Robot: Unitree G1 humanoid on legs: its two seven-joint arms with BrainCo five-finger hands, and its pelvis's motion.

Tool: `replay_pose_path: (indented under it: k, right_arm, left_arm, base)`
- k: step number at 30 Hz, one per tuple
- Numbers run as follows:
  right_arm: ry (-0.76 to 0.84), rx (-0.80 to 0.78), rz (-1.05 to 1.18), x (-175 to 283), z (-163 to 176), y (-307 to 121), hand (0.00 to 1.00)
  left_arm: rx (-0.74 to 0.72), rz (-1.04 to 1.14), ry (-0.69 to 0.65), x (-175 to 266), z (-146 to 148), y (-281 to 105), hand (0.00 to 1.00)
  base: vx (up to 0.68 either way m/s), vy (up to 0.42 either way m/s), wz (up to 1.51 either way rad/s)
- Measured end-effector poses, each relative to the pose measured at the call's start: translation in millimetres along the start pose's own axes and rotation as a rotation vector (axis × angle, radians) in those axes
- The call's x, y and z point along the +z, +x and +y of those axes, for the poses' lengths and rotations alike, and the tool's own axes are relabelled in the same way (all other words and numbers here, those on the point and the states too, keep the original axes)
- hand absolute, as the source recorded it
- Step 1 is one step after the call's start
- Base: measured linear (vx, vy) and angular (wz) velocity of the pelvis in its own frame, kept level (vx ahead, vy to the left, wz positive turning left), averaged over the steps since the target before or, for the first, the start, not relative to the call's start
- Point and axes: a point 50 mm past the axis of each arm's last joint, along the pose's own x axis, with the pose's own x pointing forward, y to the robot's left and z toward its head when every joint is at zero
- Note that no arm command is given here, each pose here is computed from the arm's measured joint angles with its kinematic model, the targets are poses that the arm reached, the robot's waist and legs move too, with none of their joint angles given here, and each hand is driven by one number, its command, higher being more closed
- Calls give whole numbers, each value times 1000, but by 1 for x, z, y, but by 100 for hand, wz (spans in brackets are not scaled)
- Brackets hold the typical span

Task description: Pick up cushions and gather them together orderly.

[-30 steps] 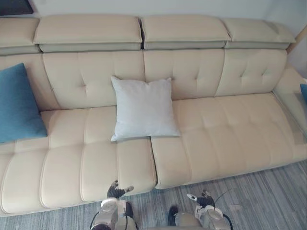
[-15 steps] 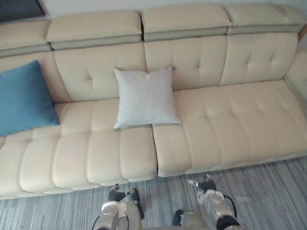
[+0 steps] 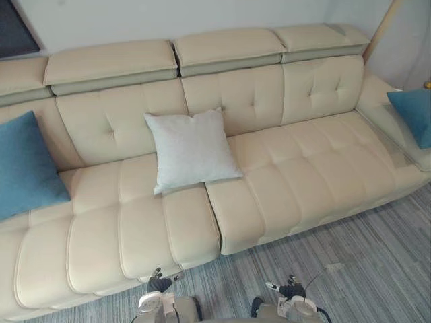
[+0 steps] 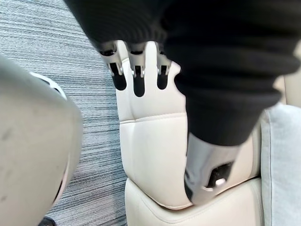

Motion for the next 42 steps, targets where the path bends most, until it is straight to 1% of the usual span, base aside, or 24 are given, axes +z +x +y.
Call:
replay_pose_path:
  k: [5,8,10,14,16,21,24,28,30,32,39,42]
  right_arm:
    - [13,10,-6,4,5,1,0]
    - [14,28,-30,18,11,5,0]
    - [11,3,9,8,2,6,0]
    - [-6,-20,24,6,-9,8,0]
    - [4,-44,37,2,-17,8,0]
    - [60,-55,20,5,-17,7,0]
    - [71,-68,16,6,-18,7,0]
    - [80,-48,-13,15,-6,7,0]
    - [81,-6,-8,13,10,4,0]
    - [88,3,12,5,14,1,0]
    - [64,19,-9,11,15,2,0]
    - [59,20,-10,17,14,6,0]
  left_arm:
    - [4,26,-14,-2,-2,1,0]
    - [5,39,-11,-5,-2,1,0]
    - [-3,45,1,-6,-3,0,0]
    - [-7,47,16,-6,-2,1,0]
    - [-11,46,49,-5,-1,1,0]
    - [21,23,23,1,8,3,0]
    - [13,18,13,1,4,2,0]
    - [11,12,-16,-2,1,-1,0]
    - [29,7,-22,0,8,-1,0]
    - [42,3,-16,0,13,0,0]
    - [27,33,15,-5,9,-1,0]
    - [37,60,21,-11,14,-1,0]
  base:
    - [75,-6,-77]
    - [-7,-103,-136]
    - [1,-112,-107]
    - [61,-172,-58]
    - [36,-187,-25]
    - [43,-127,-51]
    - [89,21,-76]
    - [131,122,-129]
    - [143,108,-116]
    - [313,139,-114]
    - [238,6,-52]
    - [302,-191,-40]
